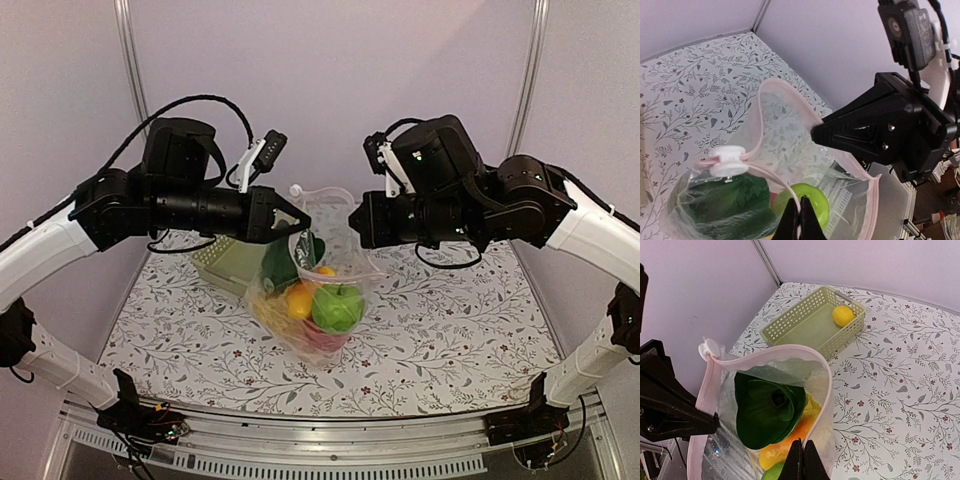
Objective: Place the food in the zip-top bag and seal the zipper
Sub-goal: Adjust the zipper food storage bag at the center of the board.
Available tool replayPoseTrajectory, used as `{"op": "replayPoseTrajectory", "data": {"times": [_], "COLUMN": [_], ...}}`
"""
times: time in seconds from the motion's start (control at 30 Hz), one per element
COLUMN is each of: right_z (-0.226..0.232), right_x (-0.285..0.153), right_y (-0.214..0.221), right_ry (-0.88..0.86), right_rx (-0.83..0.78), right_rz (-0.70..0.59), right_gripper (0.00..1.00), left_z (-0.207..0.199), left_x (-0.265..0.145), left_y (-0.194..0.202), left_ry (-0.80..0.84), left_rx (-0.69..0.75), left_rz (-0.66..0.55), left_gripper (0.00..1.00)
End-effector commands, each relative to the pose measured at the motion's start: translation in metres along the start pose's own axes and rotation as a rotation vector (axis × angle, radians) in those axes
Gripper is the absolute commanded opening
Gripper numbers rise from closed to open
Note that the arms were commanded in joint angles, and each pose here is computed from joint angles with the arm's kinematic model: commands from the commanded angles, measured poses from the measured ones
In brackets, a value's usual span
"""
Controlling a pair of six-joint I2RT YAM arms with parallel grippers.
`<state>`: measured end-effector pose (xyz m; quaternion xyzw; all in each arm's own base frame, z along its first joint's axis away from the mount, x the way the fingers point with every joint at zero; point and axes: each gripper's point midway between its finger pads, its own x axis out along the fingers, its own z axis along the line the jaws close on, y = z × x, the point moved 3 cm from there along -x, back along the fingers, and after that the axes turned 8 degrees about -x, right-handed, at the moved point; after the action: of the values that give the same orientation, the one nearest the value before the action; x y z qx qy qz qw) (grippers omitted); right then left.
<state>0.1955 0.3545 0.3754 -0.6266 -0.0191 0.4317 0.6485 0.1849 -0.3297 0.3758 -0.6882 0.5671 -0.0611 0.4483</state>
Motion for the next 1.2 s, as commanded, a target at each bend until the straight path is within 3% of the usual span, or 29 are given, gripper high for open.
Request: {"op": "replayPoseTrajectory", "data": {"times": [0.0,0.3,0.57,0.73,0.8,0.93,1.07,1.17], "right_z": [-0.015,-0.019,-0.017,-0.016,-0.016,-0.017,-0.017,-0.017], "right_x": [-0.011,0.001,0.003,0.001,0.0,-0.001,-0.001,0.0], "right_y": [-0.004,0.013,0.014,0.014,0.013,0.013,0.013,0.012], "right_ry": [0.061,0.084,0.071,0.064,0.062,0.062,0.062,0.063], "right_rx": [0.0,0.029,0.03,0.039,0.041,0.042,0.043,0.042], "right_rz": [-0.033,0.01,0.017,0.017,0.014,0.013,0.012,0.013], "right_gripper": [0.0,0.0,0.0,0.0,0.0,0.0,0.0,0.0], "left_z": [-0.023,0.027,0.039,0.034,0.035,0.036,0.039,0.041], "left_x": [0.002,0.004,-0.003,-0.004,-0.005,-0.013,-0.028,-0.043], "left_y": [-0.018,0.008,0.015,0.012,0.011,0.005,-0.003,-0.009], "left_ry": [0.145,-0.077,-0.1,-0.081,-0.085,-0.101,-0.125,-0.137], "left_rx": [-0.021,-0.066,-0.098,-0.09,-0.087,-0.075,-0.07,-0.067], "left_rz": [-0.066,-0.057,-0.062,-0.06,-0.058,-0.072,-0.105,-0.135], "left_gripper": [0.0,0.0,0.0,0.06,0.18,0.57,0.78,0.86]}}
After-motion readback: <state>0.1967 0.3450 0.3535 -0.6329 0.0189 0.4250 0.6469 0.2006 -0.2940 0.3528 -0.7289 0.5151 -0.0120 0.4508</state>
